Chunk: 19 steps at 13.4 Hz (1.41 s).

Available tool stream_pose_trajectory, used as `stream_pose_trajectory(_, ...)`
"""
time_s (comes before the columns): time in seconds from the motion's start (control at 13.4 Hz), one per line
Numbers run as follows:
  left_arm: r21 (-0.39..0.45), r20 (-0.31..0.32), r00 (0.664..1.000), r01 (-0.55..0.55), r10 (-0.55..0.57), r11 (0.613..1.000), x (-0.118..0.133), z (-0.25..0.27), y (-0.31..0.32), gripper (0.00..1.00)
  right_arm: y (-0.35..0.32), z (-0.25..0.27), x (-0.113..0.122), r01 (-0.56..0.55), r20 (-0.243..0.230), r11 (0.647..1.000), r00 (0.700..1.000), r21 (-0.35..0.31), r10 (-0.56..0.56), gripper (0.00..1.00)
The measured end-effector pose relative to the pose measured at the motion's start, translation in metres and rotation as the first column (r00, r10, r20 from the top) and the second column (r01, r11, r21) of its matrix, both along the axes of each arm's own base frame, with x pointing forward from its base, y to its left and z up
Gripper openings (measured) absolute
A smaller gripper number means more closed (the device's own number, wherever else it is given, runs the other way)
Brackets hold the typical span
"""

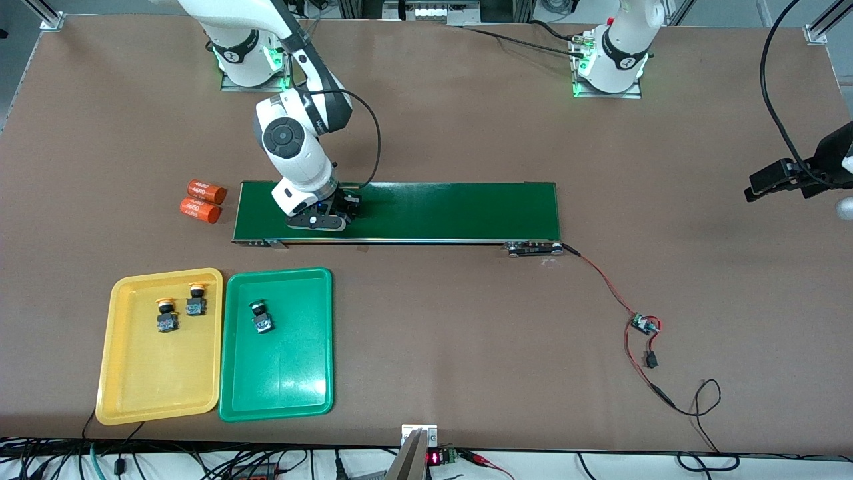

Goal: Sort buttons by color to trays
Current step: 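Lower the button into the green tray and open the right gripper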

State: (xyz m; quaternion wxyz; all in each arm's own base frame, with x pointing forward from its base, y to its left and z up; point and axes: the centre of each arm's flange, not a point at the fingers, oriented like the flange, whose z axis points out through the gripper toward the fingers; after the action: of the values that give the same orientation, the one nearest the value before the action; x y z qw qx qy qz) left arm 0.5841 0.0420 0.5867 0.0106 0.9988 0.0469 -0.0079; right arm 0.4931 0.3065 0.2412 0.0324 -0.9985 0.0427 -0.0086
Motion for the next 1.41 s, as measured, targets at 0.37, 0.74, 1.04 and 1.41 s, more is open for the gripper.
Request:
stream_pose_trajectory(0.37,0.0,0.0,1.0,0.0,0.0,1.0,0.0,0.0,0.0,1.0,-0.008,0.021,0.018,0.022,0.025,1.0,0.999,0.009,-0.023,0.34)
stream_pose_trajectory(0.74,0.0,0.0,1.0,0.0,0.0,1.0,0.0,0.0,0.0,1.0,-0.019,0.077,0.078,-0.035,0.12,0.999,0.992,-0.035,0.039,0.34)
stream_pose_trajectory(1.04,0.0,0.005,1.0,0.0,0.0,1.0,0.001,0.0,0.0,1.0,-0.041,0.049,0.144,-0.152,0.153,0.985,0.974,-0.088,0.164,0.34)
stream_pose_trajectory(1.41,0.0,0.017,1.0,0.006,-0.006,1.0,0.003,-0.001,-0.003,1.0,-0.081,0.008,0.19,-0.172,0.157,0.977,0.969,-0.125,0.191,0.34)
